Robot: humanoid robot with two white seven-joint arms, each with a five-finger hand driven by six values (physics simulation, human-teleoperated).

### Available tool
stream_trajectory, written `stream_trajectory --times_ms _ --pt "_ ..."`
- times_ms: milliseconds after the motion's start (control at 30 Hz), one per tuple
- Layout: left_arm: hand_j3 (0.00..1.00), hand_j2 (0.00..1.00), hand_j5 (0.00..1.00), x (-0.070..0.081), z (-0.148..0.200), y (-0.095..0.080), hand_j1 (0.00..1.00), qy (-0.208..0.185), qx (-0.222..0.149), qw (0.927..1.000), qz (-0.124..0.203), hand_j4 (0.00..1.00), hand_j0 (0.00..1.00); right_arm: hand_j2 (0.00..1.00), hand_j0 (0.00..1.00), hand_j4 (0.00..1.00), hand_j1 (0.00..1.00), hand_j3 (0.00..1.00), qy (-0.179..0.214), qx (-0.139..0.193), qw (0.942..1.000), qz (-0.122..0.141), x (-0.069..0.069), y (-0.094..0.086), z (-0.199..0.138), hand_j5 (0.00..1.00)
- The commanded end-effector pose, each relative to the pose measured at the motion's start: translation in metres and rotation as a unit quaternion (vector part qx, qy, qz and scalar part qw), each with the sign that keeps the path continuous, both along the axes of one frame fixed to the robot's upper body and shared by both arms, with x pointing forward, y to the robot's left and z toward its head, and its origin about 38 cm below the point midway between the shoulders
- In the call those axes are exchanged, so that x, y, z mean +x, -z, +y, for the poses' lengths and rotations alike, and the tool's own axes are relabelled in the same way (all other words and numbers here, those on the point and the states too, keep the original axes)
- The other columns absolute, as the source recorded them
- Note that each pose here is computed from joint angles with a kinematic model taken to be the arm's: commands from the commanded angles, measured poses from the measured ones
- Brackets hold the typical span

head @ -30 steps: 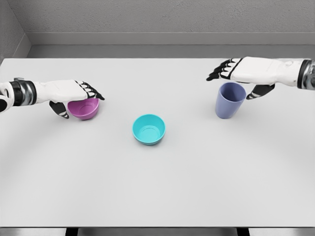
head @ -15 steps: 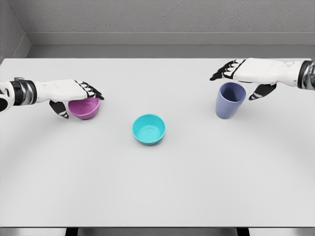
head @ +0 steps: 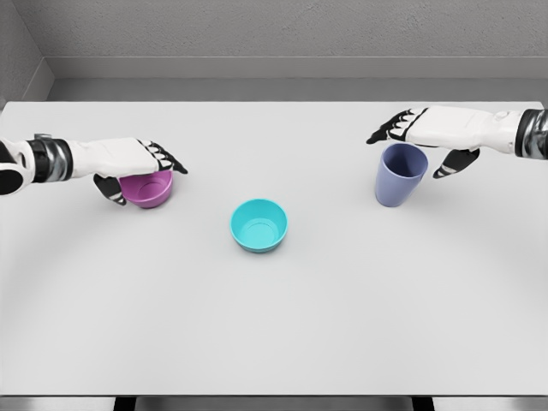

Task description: Stacking bowl and cup with both arms

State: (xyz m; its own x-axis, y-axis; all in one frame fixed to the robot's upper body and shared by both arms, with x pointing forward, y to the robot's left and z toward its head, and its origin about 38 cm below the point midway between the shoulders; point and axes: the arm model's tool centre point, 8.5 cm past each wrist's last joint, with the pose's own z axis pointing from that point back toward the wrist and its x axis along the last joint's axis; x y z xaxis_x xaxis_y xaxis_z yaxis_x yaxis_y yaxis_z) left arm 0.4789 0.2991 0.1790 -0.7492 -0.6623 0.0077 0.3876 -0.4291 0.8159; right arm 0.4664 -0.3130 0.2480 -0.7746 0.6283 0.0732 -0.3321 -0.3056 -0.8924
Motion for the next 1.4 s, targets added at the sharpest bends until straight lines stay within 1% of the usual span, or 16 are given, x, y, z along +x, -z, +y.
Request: stream_trajectory --times_ms 0,233,300,333,400,767,800,900,1000,1033,1100,1200,1367 --pt "1.0 1.0 1.0 0.0 0.0 0.001 1.0 0.0 0.0 1.0 0.001 1.0 1.0 1.0 1.0 1.0 1.0 1.0 0.004 0.002 1.0 0.002 0.0 0.0 -0.002 1.0" --pt "1.0 1.0 1.0 0.0 0.0 0.001 1.0 0.0 0.0 1.0 0.001 1.0 1.0 1.0 1.0 1.0 1.0 1.0 0.014 0.001 0.9999 0.005 0.003 0.002 -0.008 1.0" --pt "1.0 1.0 1.0 0.0 0.0 0.002 1.0 -0.001 0.0 1.0 0.003 1.0 1.0 1.0 1.0 1.0 1.0 1.0 0.015 -0.015 0.9998 0.001 0.003 0.004 -0.009 1.0" --pt "1.0 1.0 1.0 0.0 0.0 0.002 1.0 -0.001 0.001 1.0 0.002 1.0 1.0 1.0 1.0 1.0 1.0 1.0 0.016 -0.016 0.9997 0.002 0.004 0.005 -0.01 1.0" --pt "1.0 1.0 1.0 -0.002 -0.001 0.005 1.0 0.001 0.004 1.0 0.006 1.0 1.0 1.0 1.0 1.0 1.0 1.0 0.016 -0.015 0.9998 0.001 0.004 0.004 -0.009 1.0" --pt "1.0 1.0 1.0 -0.001 0.001 0.006 1.0 -0.001 0.005 1.0 0.007 1.0 1.0 1.0 1.0 1.0 1.0 1.0 0.012 -0.01 0.9999 0.0 0.008 0.004 -0.002 1.0" --pt "0.99 0.99 0.99 -0.001 0.001 0.006 0.99 -0.001 0.005 1.0 0.007 0.99 0.99 1.0 1.0 1.0 1.0 1.0 0.013 -0.01 0.9999 -0.001 0.008 0.003 -0.003 1.0" --pt "0.89 0.89 0.89 -0.002 0.001 0.006 0.89 -0.001 0.005 1.0 0.008 0.89 0.89 1.0 1.0 1.0 1.0 1.0 0.01 -0.011 0.9999 -0.003 0.007 0.002 -0.001 1.0" --pt "0.71 0.71 0.71 -0.002 0.001 0.007 0.71 -0.001 0.009 0.9999 0.007 0.71 0.71 1.0 1.0 1.0 1.0 1.0 0.008 -0.011 0.9999 -0.004 0.007 0.001 0.0 1.0" --pt "0.67 0.67 0.67 -0.002 0.001 0.007 0.67 0.0 0.008 0.9999 0.007 0.67 0.67 1.0 1.0 1.0 1.0 1.0 0.008 -0.011 0.9999 -0.004 0.007 0.001 0.0 1.0" --pt "0.64 0.64 0.64 -0.002 0.001 0.007 0.64 0.0 0.008 0.9999 0.007 0.64 0.64 1.0 1.0 1.0 1.0 1.0 0.008 -0.011 0.9999 -0.004 0.007 0.001 -0.001 1.0" --pt "0.61 0.61 0.61 -0.002 0.0 0.007 0.61 0.0 0.009 0.9999 0.007 0.61 0.61 1.0 1.0 1.0 1.0 1.0 0.004 -0.017 0.9998 0.003 0.005 0.007 0.002 1.0" --pt "0.61 0.61 0.61 -0.002 0.004 0.006 0.61 -0.002 0.011 0.9999 0.007 0.61 0.61 1.0 1.0 1.0 1.0 1.0 0.001 -0.017 0.9999 0.001 0.004 0.006 0.003 1.0"
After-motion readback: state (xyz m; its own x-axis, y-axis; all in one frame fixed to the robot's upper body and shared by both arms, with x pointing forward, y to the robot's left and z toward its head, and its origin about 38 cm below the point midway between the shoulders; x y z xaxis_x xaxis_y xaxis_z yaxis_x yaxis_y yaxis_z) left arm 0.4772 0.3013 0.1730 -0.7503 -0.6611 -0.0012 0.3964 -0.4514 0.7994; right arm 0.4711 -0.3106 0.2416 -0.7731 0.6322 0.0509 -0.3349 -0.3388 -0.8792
